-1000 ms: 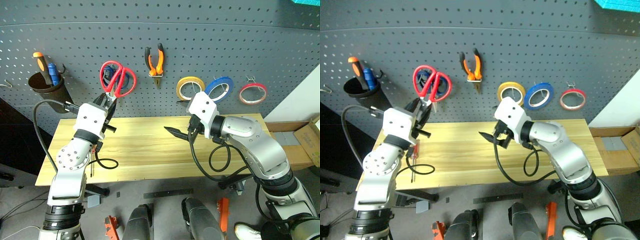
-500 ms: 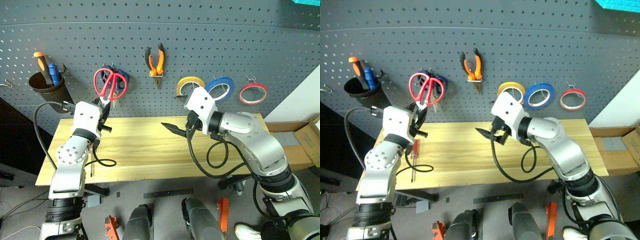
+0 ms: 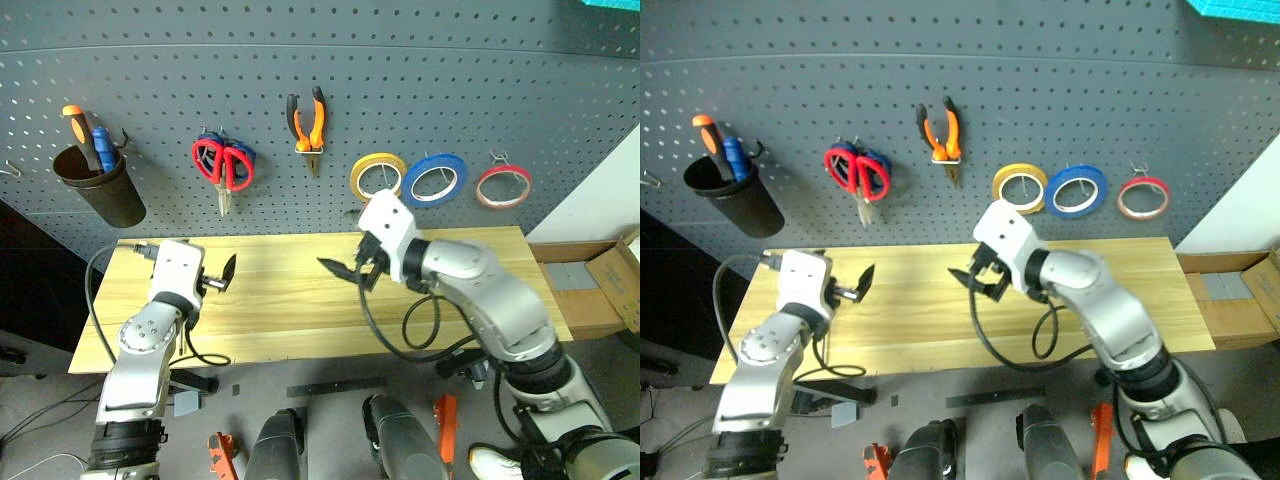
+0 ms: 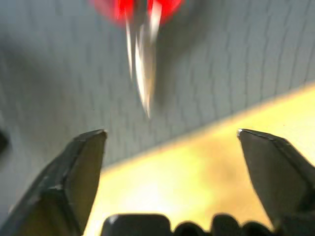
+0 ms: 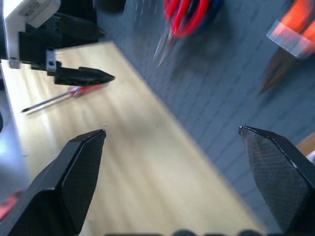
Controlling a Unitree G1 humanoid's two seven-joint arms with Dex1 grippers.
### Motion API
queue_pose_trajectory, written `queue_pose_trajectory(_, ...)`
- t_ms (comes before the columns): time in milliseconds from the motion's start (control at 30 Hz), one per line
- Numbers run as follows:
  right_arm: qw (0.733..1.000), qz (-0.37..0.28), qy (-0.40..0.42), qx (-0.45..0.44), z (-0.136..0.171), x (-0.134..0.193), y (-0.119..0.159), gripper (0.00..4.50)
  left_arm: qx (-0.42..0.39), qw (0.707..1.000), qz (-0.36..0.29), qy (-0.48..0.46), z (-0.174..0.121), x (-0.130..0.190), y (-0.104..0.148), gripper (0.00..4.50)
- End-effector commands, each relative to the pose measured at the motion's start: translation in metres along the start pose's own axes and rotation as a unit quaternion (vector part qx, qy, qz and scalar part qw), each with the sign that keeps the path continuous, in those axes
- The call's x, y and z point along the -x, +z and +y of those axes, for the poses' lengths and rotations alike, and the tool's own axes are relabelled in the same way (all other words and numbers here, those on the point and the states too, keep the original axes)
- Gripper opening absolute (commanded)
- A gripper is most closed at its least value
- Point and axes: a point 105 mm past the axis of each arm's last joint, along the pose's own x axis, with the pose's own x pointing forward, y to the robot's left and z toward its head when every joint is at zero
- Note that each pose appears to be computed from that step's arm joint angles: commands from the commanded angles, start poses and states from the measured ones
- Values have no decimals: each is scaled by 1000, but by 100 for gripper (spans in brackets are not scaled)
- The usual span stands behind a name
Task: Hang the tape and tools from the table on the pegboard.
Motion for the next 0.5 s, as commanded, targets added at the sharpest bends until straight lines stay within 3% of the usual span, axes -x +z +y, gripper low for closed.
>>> queue_pose_trajectory(33,1000,12,-11,-26,15,-10,0,450,44,997,50,43,24,6,-18,444)
queue_pose_trajectory(300,994,45,2,-96,43,-38,2,450,150,971,161,97,58,0,-53,444)
queue_pose_trajectory(500,994,48,10,-93,49,-49,10,450,192,956,194,104,62,-19,-59,444)
